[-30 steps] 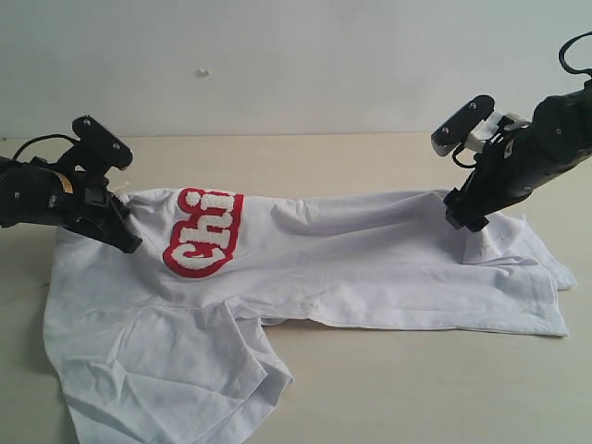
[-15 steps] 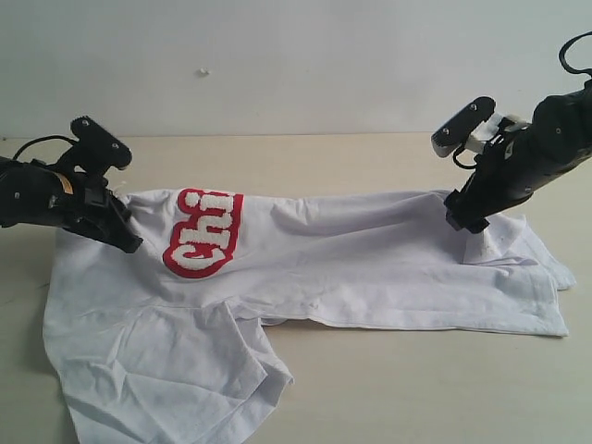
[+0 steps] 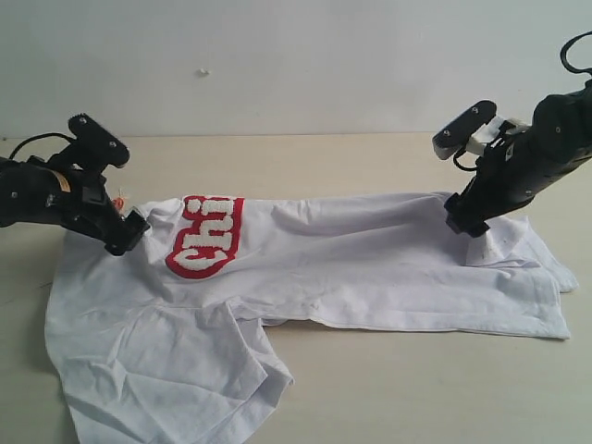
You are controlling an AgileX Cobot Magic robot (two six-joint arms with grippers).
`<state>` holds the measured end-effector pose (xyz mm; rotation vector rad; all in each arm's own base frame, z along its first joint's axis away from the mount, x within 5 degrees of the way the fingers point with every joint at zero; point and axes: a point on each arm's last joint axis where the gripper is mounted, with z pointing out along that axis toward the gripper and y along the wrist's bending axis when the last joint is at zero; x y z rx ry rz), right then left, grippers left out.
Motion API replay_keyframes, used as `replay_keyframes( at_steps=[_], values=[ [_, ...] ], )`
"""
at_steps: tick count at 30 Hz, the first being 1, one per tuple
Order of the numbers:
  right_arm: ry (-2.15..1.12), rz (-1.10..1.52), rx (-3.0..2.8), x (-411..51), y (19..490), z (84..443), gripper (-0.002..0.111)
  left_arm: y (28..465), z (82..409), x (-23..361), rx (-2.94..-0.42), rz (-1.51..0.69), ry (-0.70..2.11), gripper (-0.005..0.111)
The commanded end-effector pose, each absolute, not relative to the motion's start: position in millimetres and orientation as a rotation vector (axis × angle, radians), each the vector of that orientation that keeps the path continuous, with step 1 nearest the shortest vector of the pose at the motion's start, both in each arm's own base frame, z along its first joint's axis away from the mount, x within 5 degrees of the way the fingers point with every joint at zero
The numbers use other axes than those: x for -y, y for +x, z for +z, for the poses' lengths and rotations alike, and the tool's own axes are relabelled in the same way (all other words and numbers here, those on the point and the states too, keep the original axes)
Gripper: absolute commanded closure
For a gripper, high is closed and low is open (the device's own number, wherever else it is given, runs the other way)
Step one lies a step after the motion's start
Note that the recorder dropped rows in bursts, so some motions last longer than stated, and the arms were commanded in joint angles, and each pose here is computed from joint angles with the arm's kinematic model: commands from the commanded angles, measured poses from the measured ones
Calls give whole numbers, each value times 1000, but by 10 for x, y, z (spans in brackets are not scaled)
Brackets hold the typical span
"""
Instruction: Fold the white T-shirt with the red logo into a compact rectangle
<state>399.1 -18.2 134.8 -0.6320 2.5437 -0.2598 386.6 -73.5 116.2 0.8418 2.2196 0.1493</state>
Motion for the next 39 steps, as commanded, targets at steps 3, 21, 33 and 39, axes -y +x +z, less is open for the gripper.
replay_keyframes(
  at_steps=[3,21,33,39],
  values=[
    [-550,-210,-2552,158,4010,1367,23,3939,1184,461,-2232,167,710,1],
    [-227,-380,-2822,540,3895,758,23,4007,1230,-99,-2218,233,519,1],
    [-218,-388,-2844,568,3875,738,23,3967,1411,-763,-2166,339,325,1],
    [-218,-392,-2866,571,3859,690,23,3959,1573,-800,-2112,359,313,1]
  ],
)
